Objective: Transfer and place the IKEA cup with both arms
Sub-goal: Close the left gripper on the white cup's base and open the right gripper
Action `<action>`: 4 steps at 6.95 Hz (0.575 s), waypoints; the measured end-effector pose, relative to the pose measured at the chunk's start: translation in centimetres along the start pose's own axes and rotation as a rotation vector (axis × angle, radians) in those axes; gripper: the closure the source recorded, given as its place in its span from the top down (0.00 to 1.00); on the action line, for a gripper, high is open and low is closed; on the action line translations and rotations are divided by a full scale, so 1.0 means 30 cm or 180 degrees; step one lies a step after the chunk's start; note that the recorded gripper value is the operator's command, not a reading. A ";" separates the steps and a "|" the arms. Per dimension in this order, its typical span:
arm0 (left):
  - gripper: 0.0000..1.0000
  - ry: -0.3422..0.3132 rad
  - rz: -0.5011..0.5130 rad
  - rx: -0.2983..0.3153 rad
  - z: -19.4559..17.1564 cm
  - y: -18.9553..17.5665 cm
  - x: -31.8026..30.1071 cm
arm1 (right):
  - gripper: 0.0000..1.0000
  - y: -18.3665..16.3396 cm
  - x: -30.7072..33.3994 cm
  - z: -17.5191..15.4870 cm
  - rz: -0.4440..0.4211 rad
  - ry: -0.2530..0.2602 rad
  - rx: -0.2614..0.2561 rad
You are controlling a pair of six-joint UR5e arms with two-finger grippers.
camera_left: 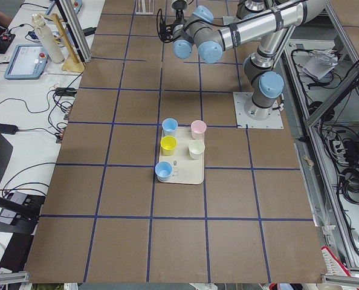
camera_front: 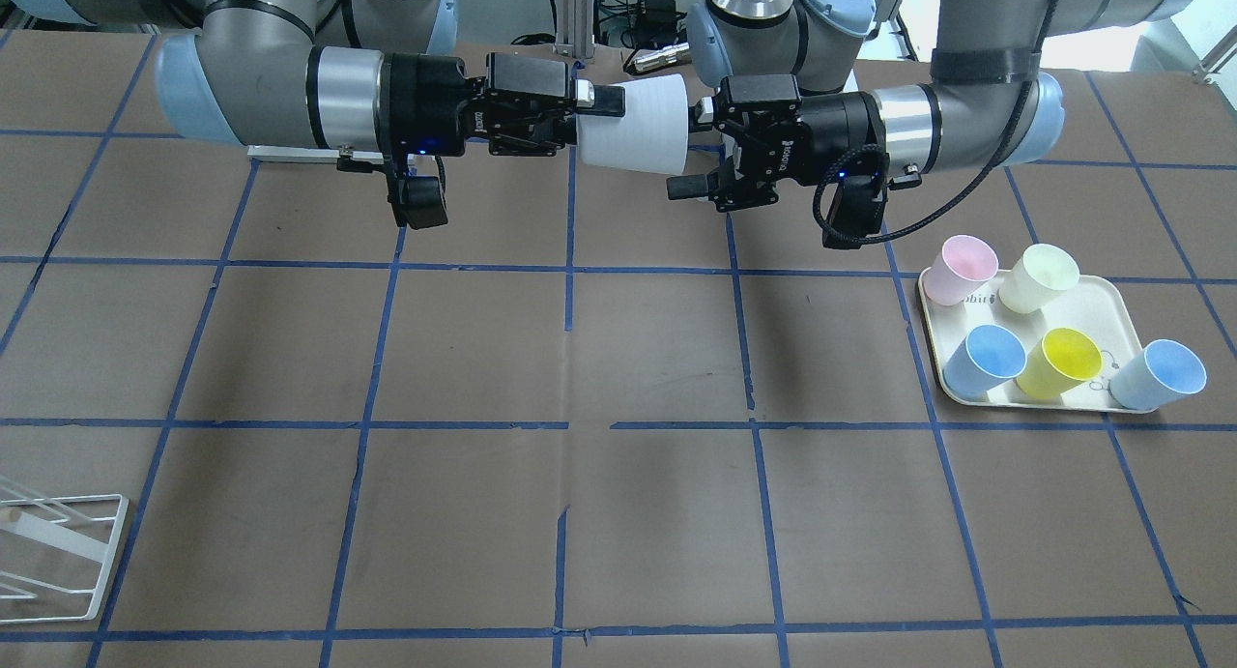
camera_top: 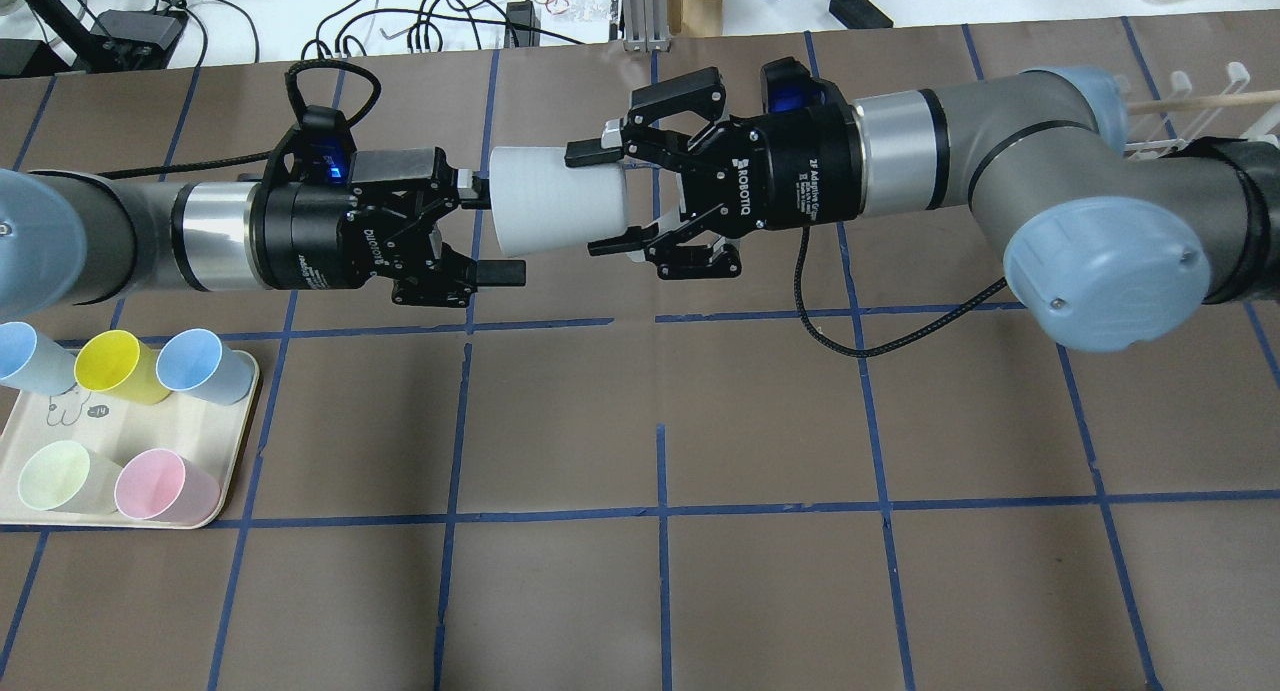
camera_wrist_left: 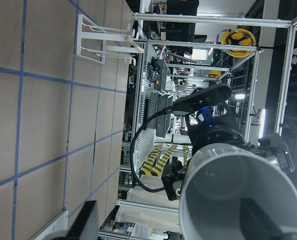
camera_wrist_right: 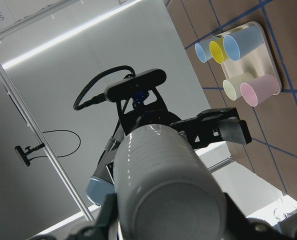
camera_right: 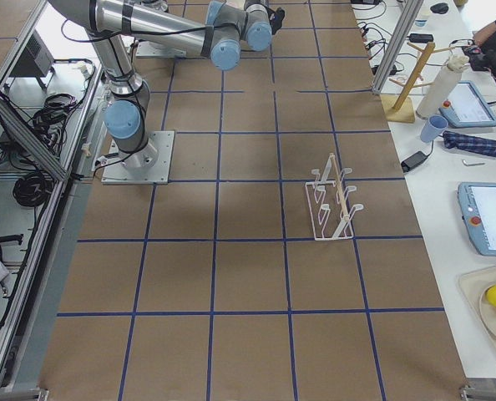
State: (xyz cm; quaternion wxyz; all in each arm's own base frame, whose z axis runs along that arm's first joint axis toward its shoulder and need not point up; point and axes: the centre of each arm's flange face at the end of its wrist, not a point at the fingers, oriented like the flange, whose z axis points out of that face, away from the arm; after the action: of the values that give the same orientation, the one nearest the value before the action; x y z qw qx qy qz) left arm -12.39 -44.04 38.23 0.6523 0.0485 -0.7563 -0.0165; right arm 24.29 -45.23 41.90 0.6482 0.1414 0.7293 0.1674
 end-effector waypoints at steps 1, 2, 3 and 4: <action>0.75 -0.0004 0.0022 -0.0005 0.004 0.008 0.008 | 0.00 0.000 0.002 0.005 0.0012 0.0004 -0.0009; 0.70 -0.0008 0.0049 -0.0003 0.005 0.015 0.018 | 0.00 -0.005 0.007 0.006 0.0032 0.0001 -0.0013; 0.63 -0.0011 0.0064 -0.0001 0.005 0.021 0.024 | 0.00 -0.015 0.011 0.006 0.0060 -0.0024 -0.0017; 0.54 -0.0012 0.0071 0.0002 0.004 0.023 0.027 | 0.00 -0.023 0.013 0.005 0.0086 -0.0067 -0.0020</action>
State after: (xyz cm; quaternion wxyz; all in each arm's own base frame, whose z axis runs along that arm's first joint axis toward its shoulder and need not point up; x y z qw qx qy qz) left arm -12.67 -43.44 39.07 0.6509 0.0402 -0.7580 -0.0092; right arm 24.41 -45.68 41.23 0.6540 0.1509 0.7199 0.1769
